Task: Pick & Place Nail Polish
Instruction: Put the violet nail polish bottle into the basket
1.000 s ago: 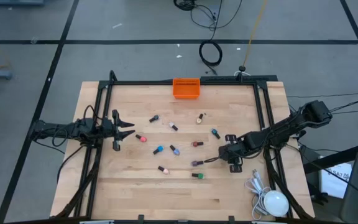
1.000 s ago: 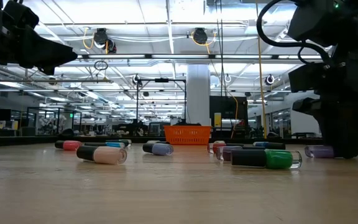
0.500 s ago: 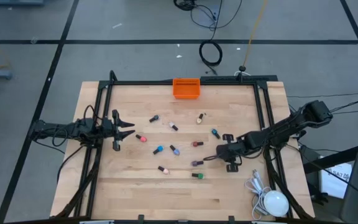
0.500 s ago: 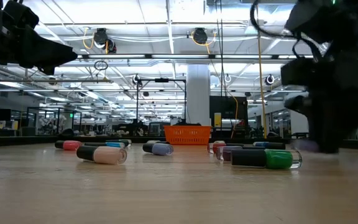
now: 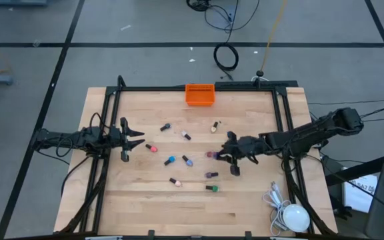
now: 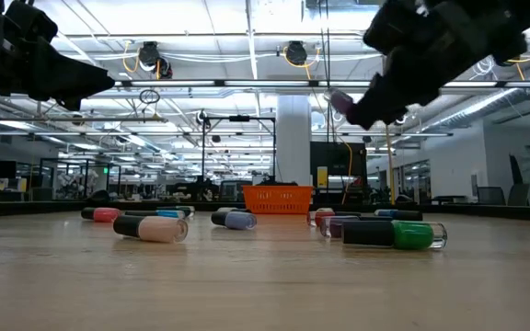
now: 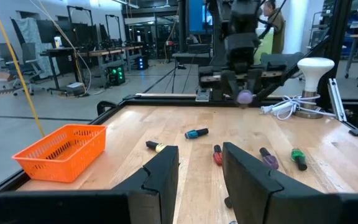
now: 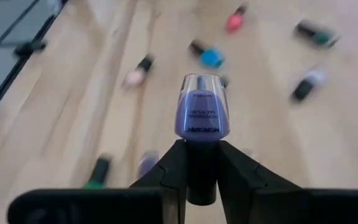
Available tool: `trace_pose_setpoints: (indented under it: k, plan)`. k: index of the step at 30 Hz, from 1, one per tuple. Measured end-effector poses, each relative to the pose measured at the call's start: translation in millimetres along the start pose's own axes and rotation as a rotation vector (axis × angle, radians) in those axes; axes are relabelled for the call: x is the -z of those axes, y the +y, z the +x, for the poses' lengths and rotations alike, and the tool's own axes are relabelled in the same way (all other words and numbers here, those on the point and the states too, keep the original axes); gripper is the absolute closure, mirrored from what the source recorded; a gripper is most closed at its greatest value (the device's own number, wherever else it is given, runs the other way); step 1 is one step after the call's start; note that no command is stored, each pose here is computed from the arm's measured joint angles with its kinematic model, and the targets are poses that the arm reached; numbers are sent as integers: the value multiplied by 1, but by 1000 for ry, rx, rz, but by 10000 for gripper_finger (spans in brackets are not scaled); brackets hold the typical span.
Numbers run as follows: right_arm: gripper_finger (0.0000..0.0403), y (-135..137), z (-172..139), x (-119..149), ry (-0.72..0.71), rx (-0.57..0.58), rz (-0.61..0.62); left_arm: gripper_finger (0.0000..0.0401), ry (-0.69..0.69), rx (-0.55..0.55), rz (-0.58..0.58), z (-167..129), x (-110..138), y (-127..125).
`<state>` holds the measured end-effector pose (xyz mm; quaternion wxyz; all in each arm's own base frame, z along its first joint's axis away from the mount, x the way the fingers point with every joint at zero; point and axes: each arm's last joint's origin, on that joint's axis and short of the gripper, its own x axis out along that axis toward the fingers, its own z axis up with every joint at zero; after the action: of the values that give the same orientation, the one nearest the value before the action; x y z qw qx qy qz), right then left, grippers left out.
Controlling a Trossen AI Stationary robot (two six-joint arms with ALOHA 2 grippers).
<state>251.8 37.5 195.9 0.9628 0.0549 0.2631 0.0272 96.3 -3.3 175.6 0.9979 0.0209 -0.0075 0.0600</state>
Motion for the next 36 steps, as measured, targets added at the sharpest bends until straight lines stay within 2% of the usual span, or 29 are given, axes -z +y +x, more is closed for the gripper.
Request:
trace_pose_setpoints:
  k: [6, 12, 17, 21, 25, 30, 36]
  plan:
    - [354, -34, 10, -13, -128, 36, -12, 277, 0, 0, 0, 0, 0, 0]
    - [354, -85, 19, -27, -317, 84, 47, 277, 0, 0, 0, 0, 0, 0]
    - [354, -140, 26, -50, -315, 122, 117, 277, 0, 0, 0, 0, 0, 0]
    - [354, -188, 28, -81, -227, 199, 117, 277, 0, 1, 0, 0, 0, 0]
    - [354, -236, 33, -98, -53, 279, 129, 277, 1, 1, 0, 0, 0, 0]
    - [354, -283, 46, -84, 116, 318, 210, 277, 0, 1, 0, 0, 0, 0]
    - [354, -308, 54, -60, 166, 351, 281, 277, 1, 2, 0, 0, 0, 0]
